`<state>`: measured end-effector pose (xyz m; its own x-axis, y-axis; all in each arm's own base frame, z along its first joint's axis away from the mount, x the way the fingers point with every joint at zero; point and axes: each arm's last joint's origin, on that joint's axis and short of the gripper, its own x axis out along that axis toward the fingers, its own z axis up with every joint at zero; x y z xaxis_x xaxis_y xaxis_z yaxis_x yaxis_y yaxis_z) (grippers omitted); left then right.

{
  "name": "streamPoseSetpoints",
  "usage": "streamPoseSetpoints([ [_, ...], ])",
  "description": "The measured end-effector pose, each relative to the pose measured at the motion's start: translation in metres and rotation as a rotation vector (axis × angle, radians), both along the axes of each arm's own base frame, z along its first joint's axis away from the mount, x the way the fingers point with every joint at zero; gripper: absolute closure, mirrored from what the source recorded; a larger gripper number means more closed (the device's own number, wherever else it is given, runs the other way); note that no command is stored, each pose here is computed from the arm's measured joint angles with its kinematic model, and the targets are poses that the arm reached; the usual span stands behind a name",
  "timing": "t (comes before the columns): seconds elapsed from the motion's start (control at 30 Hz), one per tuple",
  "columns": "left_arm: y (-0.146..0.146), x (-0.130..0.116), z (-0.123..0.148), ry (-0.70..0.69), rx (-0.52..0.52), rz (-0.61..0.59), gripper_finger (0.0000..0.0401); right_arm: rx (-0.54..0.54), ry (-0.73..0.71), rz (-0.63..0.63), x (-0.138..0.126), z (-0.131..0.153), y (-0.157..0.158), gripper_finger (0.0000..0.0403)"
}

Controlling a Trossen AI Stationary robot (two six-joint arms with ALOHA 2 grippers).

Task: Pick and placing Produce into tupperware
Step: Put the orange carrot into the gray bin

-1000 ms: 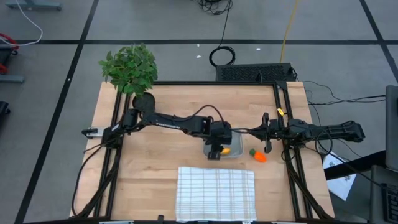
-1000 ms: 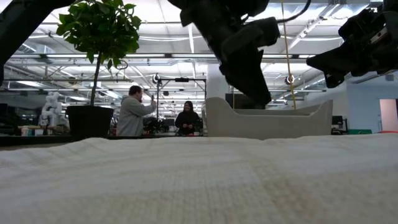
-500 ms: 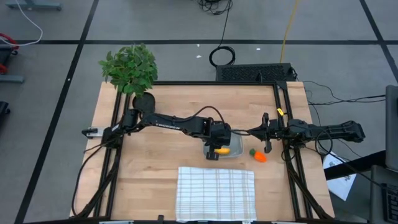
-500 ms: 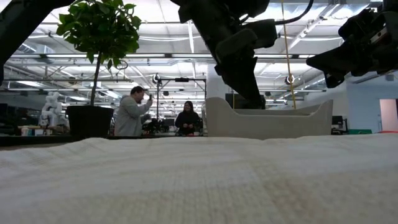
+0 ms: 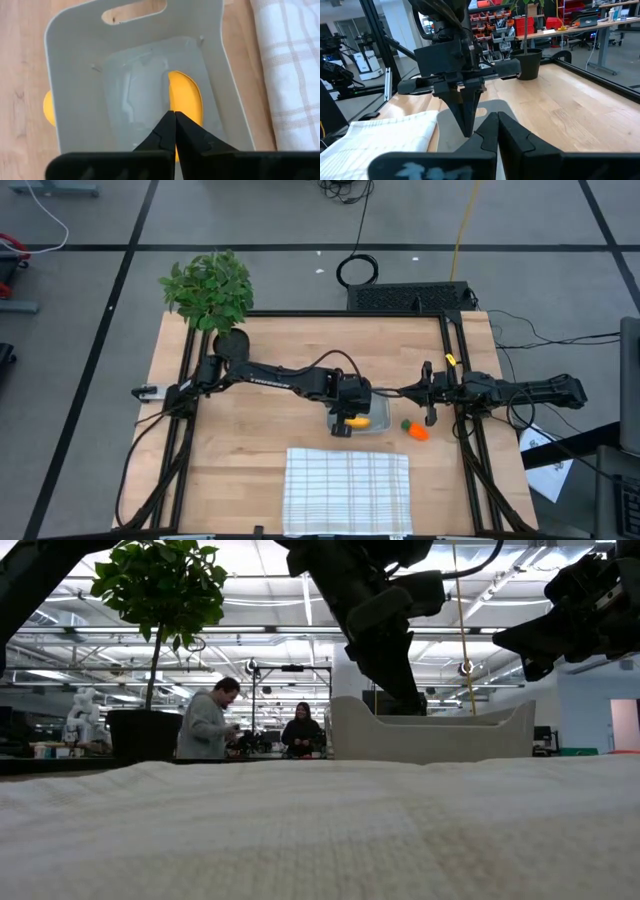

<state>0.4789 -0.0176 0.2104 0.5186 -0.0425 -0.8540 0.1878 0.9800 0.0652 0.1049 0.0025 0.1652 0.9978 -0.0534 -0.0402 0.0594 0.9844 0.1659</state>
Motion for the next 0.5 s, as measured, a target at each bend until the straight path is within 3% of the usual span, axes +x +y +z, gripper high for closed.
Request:
streamPoseSetpoints([
  [0.5,0.0,0.0,0.0001,0.0,-0.004,0.008,0.0394,0.0,0.0,0.0,0.0,0.0,0.0,0.0403],
])
